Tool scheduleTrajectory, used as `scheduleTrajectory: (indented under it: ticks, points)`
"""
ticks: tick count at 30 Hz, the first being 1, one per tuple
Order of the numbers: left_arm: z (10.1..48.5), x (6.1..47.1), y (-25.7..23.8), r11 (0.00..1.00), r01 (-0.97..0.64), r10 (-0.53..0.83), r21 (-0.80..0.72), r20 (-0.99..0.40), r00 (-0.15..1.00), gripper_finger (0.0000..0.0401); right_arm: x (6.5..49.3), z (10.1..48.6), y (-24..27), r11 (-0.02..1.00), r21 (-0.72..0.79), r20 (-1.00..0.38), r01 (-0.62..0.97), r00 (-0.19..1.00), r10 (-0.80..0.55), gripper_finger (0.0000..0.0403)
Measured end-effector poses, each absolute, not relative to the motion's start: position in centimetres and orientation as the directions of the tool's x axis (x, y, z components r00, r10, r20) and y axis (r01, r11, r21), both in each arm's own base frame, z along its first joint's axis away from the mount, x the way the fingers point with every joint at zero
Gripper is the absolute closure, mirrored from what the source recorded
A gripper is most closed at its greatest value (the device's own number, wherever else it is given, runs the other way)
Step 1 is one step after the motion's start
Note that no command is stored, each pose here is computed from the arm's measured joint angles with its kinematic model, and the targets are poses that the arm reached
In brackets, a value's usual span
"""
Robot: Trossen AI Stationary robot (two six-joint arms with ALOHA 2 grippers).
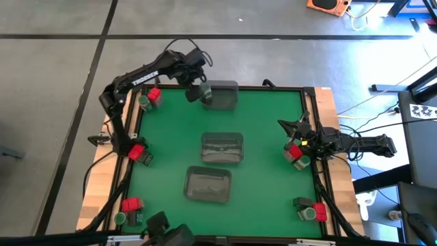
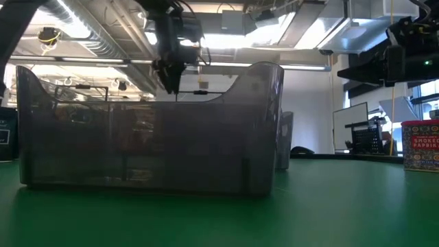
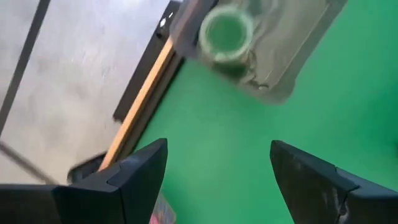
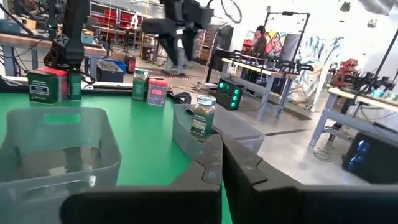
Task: Sort spices by type
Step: Put the red seasoning can into the middle gray bin
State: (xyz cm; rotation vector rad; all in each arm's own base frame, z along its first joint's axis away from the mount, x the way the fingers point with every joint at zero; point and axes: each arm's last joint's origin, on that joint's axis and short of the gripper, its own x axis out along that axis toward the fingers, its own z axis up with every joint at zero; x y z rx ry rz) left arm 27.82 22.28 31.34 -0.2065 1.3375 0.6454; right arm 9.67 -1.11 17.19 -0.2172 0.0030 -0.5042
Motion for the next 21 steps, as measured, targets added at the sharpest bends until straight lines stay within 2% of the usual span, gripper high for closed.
scheduleTrajectory:
  ticks: [13, 21]
  points:
    - [30.0, 22.7, 20.0, 0.661, -0.688, 0.365, 0.300, -0.929, -0.054, 0.0138, 9.6, 18.0, -1.1, 0.816, -0.292, 0.123, 0.499, 0.866, -0.486, 0.0397]
    - [28.2, 21.0, 20.8, 0.597, -0.737, 0.315, 0.318, -0.937, -0.150, 0.0141, 9.5, 18.7, -1.1, 0.788, -0.332, 0.189, 0.518, 0.855, -0.482, 0.0397]
